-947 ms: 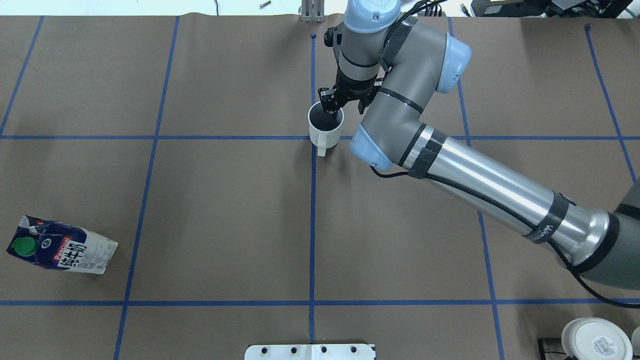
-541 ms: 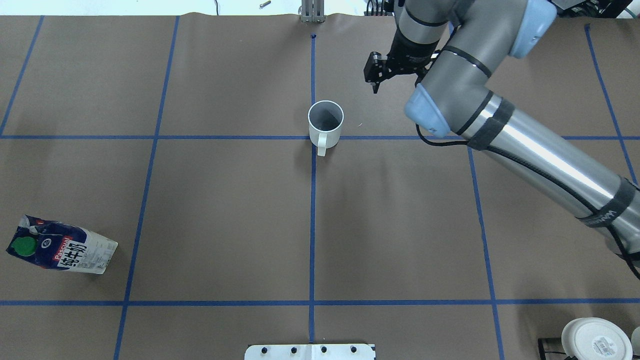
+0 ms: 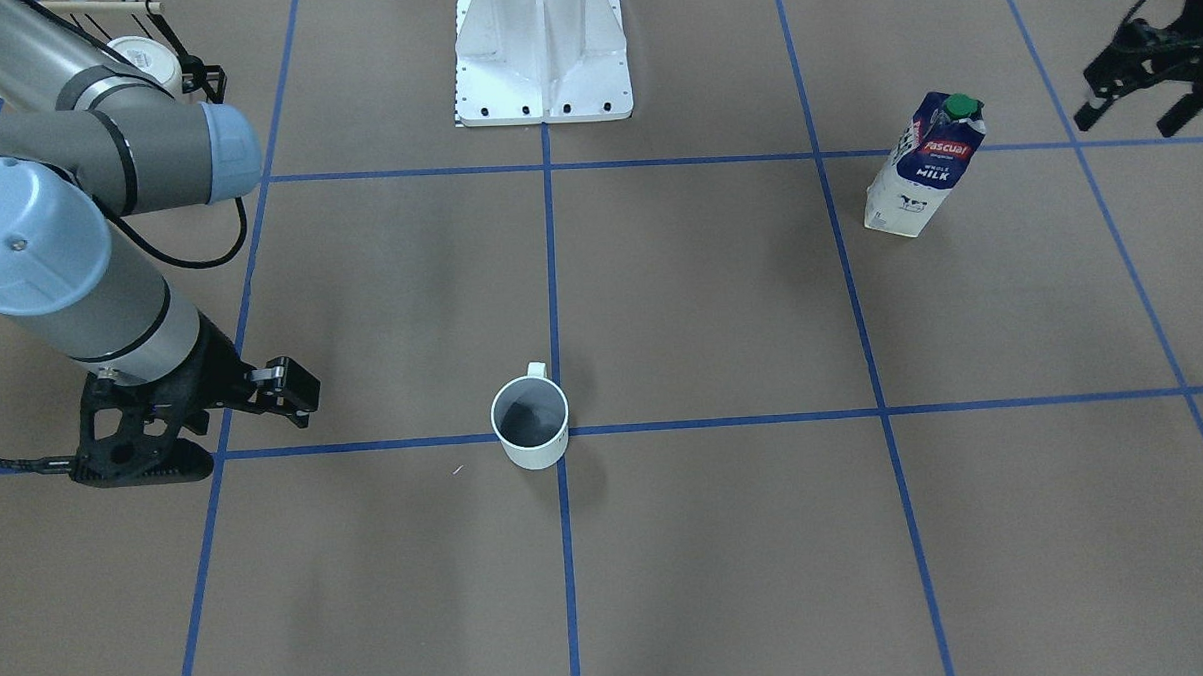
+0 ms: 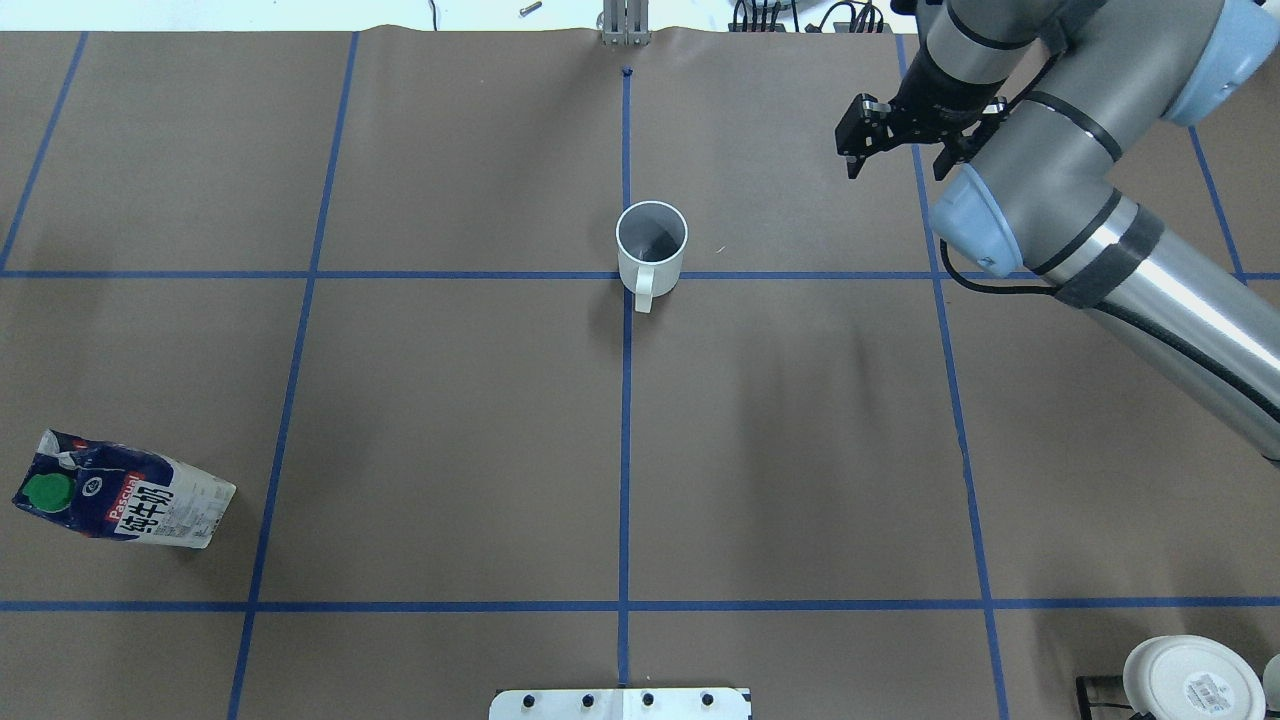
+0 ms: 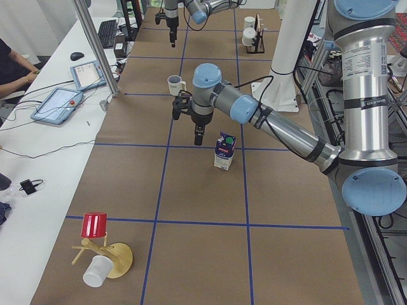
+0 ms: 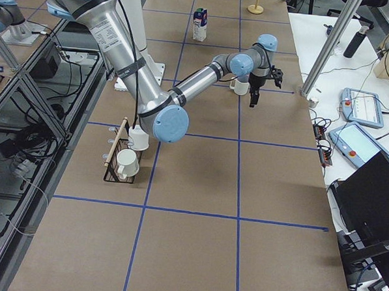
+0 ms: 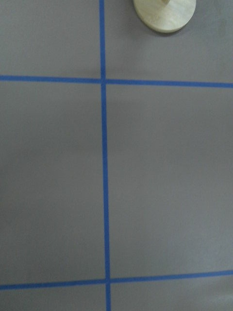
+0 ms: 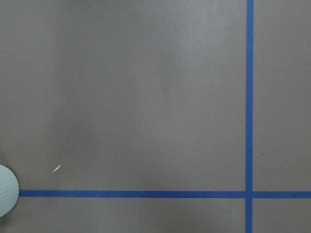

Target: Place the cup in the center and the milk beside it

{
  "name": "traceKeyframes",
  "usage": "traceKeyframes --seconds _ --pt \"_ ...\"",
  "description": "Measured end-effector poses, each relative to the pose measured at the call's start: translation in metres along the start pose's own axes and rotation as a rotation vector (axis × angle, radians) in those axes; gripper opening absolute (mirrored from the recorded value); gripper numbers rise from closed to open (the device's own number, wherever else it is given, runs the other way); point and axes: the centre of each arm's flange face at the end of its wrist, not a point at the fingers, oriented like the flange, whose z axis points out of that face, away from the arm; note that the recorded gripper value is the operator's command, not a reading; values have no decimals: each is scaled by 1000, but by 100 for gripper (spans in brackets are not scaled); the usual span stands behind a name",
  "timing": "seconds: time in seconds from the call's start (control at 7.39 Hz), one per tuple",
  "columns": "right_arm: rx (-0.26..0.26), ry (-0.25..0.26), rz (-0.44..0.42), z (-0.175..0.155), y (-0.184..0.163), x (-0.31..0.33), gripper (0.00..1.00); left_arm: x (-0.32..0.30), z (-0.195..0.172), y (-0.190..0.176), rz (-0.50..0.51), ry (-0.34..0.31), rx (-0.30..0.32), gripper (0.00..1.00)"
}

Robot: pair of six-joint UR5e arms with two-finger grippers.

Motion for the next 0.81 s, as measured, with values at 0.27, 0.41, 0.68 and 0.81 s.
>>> traceKeyframes --seconds 0.27,0.41,0.68,0.81 --pt "1 4 7 2 5 16 100 52 40 42 89 5 -24 98" --pt "-1 7 10 3 5 20 100 64 52 53 125 1 -37 98" --pt "-4 9 12 6 6 23 100 74 67 64 165 -21 -48 98" --pt "-6 10 13 7 7 24 100 73 70 67 175 -30 -52 98"
